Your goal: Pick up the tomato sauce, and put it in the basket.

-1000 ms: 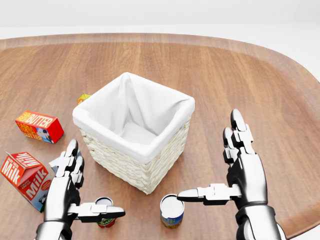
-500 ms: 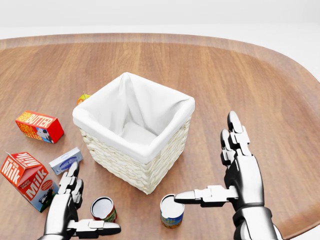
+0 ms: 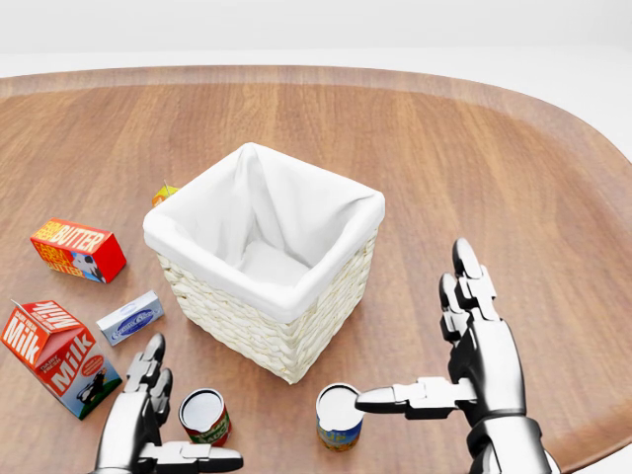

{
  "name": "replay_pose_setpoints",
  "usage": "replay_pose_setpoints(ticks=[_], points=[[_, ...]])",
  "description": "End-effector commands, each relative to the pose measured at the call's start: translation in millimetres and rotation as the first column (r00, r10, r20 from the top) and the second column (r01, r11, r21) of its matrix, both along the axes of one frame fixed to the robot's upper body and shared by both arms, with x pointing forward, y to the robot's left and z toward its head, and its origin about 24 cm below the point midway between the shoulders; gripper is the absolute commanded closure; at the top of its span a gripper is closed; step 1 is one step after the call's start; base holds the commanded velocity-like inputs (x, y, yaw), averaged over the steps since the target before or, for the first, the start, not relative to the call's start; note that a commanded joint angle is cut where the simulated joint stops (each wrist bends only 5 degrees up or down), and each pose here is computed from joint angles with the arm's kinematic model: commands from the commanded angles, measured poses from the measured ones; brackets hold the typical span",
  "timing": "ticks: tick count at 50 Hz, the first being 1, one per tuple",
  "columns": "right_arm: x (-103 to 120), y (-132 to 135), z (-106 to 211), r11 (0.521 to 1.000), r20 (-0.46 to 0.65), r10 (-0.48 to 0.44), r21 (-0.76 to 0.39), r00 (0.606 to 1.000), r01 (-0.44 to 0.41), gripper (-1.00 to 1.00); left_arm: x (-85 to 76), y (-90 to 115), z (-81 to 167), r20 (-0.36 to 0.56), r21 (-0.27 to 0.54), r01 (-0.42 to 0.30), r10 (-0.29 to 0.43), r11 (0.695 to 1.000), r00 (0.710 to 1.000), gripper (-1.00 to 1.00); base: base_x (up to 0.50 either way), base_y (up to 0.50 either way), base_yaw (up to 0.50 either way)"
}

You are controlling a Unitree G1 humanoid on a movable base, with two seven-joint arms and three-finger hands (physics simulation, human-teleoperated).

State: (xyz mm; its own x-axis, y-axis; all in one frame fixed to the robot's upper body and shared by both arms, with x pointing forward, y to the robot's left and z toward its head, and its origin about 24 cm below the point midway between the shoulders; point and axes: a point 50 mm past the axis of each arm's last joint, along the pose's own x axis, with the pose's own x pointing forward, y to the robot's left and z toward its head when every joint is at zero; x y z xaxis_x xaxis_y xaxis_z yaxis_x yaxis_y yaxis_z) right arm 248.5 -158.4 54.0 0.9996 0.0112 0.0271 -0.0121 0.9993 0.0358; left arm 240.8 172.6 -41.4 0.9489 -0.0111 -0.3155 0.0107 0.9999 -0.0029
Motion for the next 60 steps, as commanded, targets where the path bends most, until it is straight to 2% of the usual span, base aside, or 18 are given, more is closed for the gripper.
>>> replay_pose_setpoints(ticks=[1,16,38,46,52,60], points=[[0,-2,-3,1.000,-0.004,-0.003,0.003,1.000,0.003,-1.00,0.7,-1,-5,-0.026,-0.001,0.001,-0.001,1.000,1.000,-1.00,0.00,0.00,0.00],[-1,-2,-4,1.000,-0.001,-0.003,0.003,1.000,0.003,-1.00,0.7,0,-8,-0.040,0.003,-0.003,0.003,1.000,0.999,-1.00,0.00,0.00,0.00],[-1,-2,-5,1.000,-0.002,-0.005,0.004,1.000,0.005,-1.00,3.8,7,1,0.003,0.011,-0.023,0.023,1.000,1.000,-1.00,0.00,0.00,0.00],[-1,-2,-5,1.000,-0.002,-0.005,0.004,1.000,0.005,-1.00,4.3,8,-8,-0.047,0.013,-0.027,0.027,1.000,0.998,-1.00,0.00,0.00,0.00],[-1,-1,-5,1.000,-0.001,-0.004,0.004,1.000,0.004,-1.00,4.9,9,-8,-0.047,0.020,-0.031,0.032,0.999,0.998,-1.00,0.00,0.00,0.00],[-1,-1,-5,1.000,-0.002,-0.004,0.004,1.000,0.004,-1.00,6.9,11,-24,-0.137,0.030,-0.040,0.044,0.999,0.990,-1.00,0.00,0.00,0.00]])
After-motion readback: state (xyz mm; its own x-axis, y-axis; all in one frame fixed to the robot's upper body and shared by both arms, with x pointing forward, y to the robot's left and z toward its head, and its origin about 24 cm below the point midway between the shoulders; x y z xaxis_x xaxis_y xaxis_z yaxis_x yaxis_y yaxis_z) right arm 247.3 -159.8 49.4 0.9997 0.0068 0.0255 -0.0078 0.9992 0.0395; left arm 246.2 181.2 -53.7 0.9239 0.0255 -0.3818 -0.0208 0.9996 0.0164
